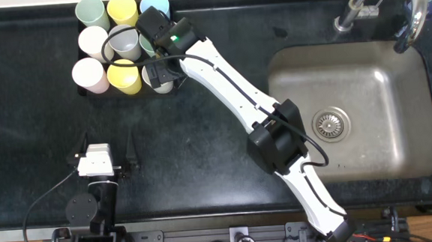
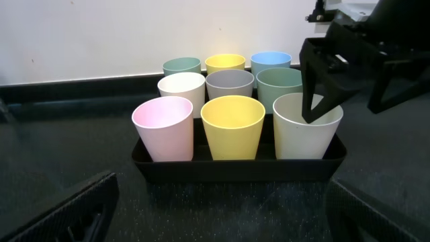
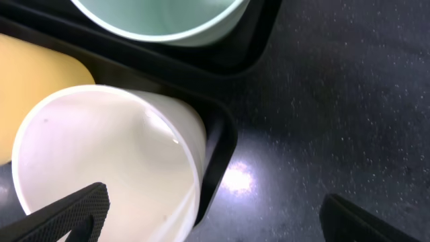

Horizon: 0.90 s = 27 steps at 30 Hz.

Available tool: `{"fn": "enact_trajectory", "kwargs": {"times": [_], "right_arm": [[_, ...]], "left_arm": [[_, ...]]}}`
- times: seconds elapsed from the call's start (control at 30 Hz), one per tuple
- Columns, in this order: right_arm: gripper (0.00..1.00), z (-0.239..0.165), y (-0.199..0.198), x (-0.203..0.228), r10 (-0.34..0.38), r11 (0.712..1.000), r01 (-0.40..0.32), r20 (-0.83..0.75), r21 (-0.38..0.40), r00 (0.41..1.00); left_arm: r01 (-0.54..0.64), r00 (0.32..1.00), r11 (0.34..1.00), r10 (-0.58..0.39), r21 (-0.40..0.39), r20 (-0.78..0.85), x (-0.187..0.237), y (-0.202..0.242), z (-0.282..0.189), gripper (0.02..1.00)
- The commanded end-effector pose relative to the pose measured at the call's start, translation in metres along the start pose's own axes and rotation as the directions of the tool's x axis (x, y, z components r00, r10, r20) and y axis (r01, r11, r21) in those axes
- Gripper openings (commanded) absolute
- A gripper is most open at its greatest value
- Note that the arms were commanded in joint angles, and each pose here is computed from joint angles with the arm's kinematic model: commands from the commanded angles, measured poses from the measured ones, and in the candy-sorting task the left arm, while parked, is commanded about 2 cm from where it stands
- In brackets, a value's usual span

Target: Store Cups

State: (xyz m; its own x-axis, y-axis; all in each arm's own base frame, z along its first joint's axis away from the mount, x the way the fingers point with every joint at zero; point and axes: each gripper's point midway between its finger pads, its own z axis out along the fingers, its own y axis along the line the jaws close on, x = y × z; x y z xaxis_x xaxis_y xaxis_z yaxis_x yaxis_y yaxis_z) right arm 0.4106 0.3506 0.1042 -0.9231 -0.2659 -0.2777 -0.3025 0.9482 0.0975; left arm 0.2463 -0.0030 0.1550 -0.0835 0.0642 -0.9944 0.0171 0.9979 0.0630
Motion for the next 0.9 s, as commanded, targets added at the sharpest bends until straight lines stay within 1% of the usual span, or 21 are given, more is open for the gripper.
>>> {"fn": "enact_trajectory", "kwargs": {"times": [0.03,0.3,0.4,0.47,0.53,0.6,0.67,0.73,0.77,0.83,0.9], "right_arm": [[0.998,-0.069,0.007,-0.020,0.000,0.999,0.006,0.133,-0.043,0.991],[0.998,-0.125,-0.007,-0.017,0.005,1.000,-0.004,0.203,-0.008,0.979],[0.998,-0.142,-0.012,-0.008,0.005,1.000,-0.005,0.197,-0.001,0.980],[0.993,-0.158,-0.021,0.000,0.007,1.000,-0.012,0.196,0.022,0.981],[0.996,-0.178,-0.037,0.006,0.047,0.995,-0.065,0.221,0.078,0.974],[0.998,-0.205,-0.060,0.014,0.110,0.977,-0.153,0.271,0.145,0.956],[0.998,-0.227,-0.078,0.019,0.157,0.958,-0.223,0.320,0.179,0.934],[0.998,-0.243,-0.092,0.024,0.184,0.949,-0.257,0.345,0.181,0.920],[0.998,-0.248,-0.099,0.026,0.209,0.942,-0.284,0.352,0.177,0.912],[0.998,-0.253,-0.115,0.033,0.265,0.923,-0.343,0.358,0.176,0.895],[1.000,-0.257,-0.139,0.046,0.315,0.896,-0.401,0.362,0.193,0.878]], "left_arm": [[-0.023,1.000,1.000,0.023,0.005,0.006,-0.001,-0.001,-0.001,1.000],[-0.023,1.000,1.000,0.023,0.005,0.005,-0.001,-0.001,-0.001,1.000],[-0.023,1.000,1.000,0.023,0.005,0.006,-0.001,-0.001,-0.001,1.000],[-0.023,1.000,1.000,0.023,0.005,0.006,-0.001,-0.001,-0.001,0.998],[-0.023,1.000,1.000,0.023,0.005,0.006,-0.001,-0.001,-0.001,0.998],[-0.023,1.000,1.000,0.023,0.005,0.006,-0.001,-0.001,-0.001,1.000],[-0.023,1.000,1.000,0.023,0.005,0.005,-0.001,-0.001,-0.001,1.000],[-0.023,1.000,1.000,0.023,0.005,0.005,-0.001,-0.001,-0.001,1.000],[-0.023,1.000,1.000,0.023,0.005,0.006,-0.001,-0.001,-0.001,0.998],[-0.023,1.000,1.000,0.023,0.005,0.005,-0.001,-0.001,-0.001,0.998],[-0.023,1.000,1.000,0.023,0.005,0.006,-0.001,-0.001,-0.001,1.000]]}}
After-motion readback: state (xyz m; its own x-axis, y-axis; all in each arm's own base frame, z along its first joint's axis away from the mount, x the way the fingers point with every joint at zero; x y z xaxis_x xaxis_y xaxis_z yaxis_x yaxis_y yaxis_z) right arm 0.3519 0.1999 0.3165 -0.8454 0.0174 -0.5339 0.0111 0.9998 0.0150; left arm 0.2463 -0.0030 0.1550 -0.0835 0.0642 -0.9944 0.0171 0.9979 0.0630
